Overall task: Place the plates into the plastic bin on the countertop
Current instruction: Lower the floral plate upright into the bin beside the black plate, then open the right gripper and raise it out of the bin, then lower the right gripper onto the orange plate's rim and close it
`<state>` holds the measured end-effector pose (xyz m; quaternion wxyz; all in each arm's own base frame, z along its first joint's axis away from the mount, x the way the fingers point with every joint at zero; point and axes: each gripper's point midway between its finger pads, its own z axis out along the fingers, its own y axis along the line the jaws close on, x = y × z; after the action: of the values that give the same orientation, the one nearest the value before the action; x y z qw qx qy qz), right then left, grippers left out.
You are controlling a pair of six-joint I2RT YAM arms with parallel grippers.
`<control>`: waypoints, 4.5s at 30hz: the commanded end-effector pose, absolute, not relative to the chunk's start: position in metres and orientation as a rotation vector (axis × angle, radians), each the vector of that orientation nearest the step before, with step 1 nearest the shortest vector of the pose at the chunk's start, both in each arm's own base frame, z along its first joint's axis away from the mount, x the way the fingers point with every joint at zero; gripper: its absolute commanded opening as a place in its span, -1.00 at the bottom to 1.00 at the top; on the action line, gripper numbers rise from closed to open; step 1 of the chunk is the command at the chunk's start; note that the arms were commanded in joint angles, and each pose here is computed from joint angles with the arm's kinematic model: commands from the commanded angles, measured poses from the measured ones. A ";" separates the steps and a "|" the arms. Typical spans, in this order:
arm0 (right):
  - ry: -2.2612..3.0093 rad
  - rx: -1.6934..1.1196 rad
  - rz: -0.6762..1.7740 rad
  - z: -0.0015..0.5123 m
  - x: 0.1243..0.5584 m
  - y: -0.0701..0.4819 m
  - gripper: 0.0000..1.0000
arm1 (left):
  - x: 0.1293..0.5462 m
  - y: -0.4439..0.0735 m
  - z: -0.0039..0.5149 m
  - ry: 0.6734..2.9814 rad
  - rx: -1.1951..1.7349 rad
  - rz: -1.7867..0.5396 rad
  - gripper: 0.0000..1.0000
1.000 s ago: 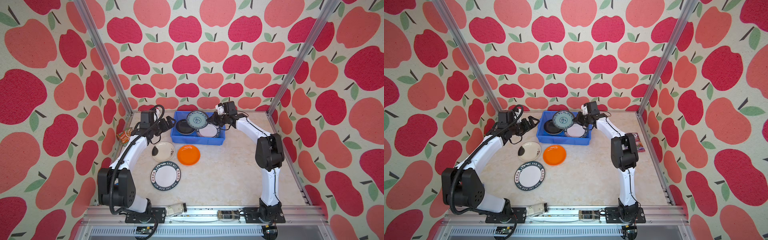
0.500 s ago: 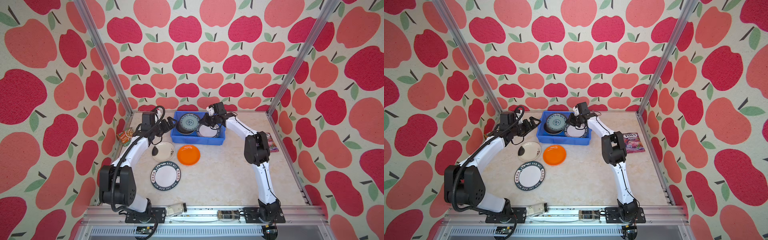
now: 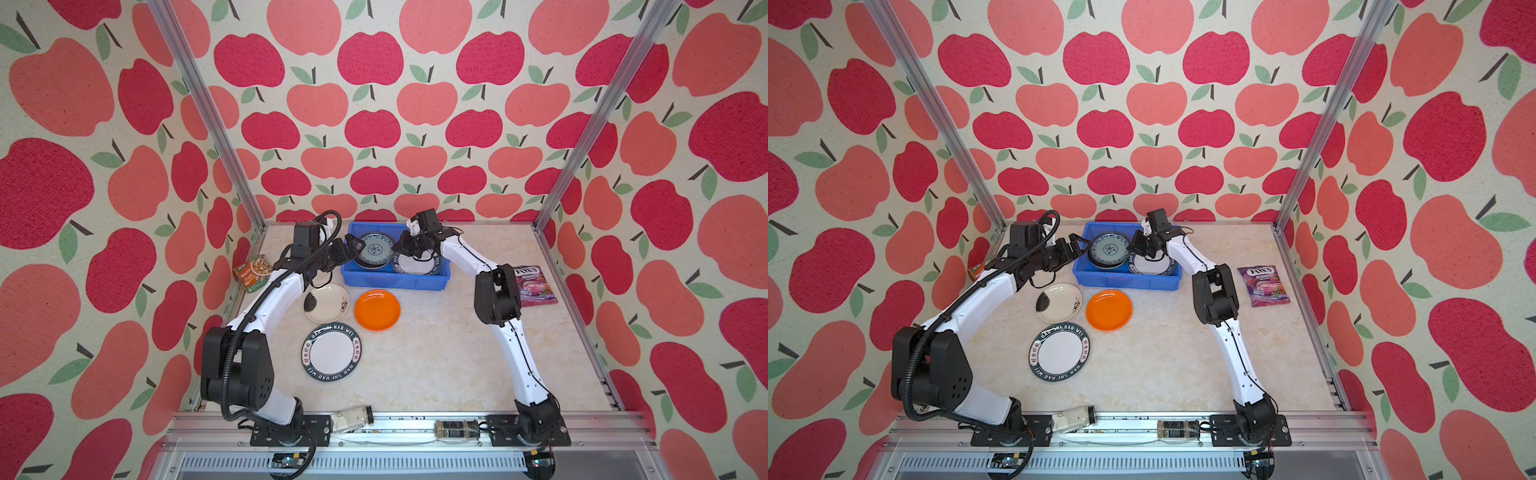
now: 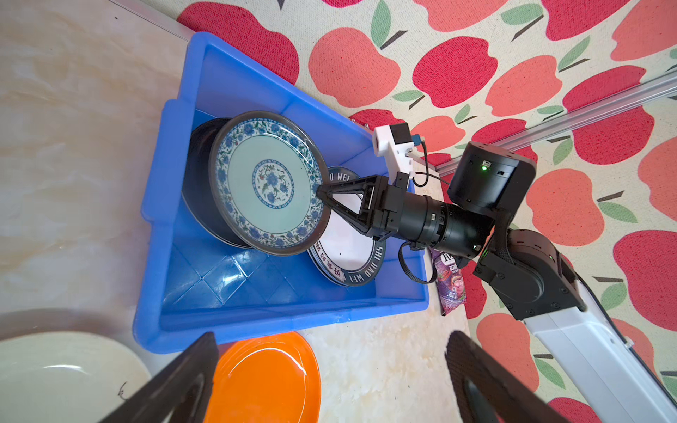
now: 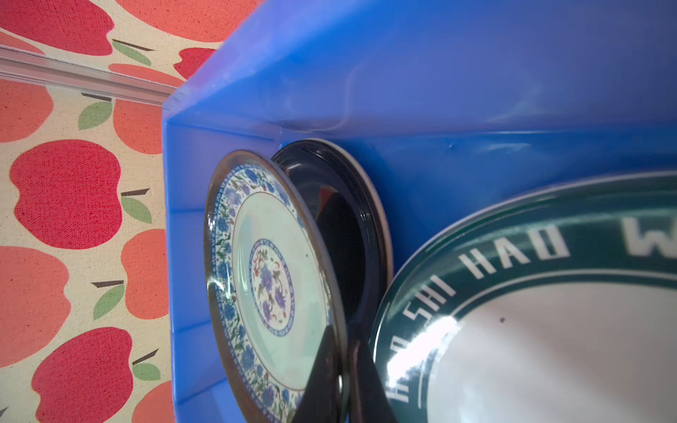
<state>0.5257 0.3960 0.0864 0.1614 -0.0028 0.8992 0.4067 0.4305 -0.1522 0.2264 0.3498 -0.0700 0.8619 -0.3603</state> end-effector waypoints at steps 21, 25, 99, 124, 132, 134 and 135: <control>2.577 -0.003 1.120 0.076 0.530 0.415 -0.73 | 0.433 -0.146 0.206 2.263 -0.205 -0.948 0.98; 2.577 -0.018 1.091 0.078 0.528 0.415 -0.45 | 0.434 -0.147 0.204 2.266 -0.211 -0.958 0.98; 2.552 -0.333 0.848 0.164 0.421 0.365 -0.43 | 0.443 -0.161 0.196 2.257 -0.194 -1.024 0.98; 2.336 0.067 1.192 0.117 0.236 0.303 0.03 | 0.355 -0.179 0.203 2.161 -0.070 -1.003 0.98; 2.324 0.210 1.367 0.082 0.247 0.335 0.07 | 0.352 -0.178 0.206 2.144 -0.058 -1.006 0.98; 2.324 0.257 1.405 0.070 0.250 0.340 0.07 | 0.351 -0.178 0.207 2.142 -0.055 -1.008 0.98; 2.326 0.273 1.426 0.065 0.250 0.342 0.06 | 0.351 -0.177 0.208 2.138 -0.054 -1.007 0.98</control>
<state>0.2439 0.3269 0.0505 0.1998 0.0729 0.8665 0.4515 0.3524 -0.1788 0.2007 0.3648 -0.0250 0.8442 -0.3919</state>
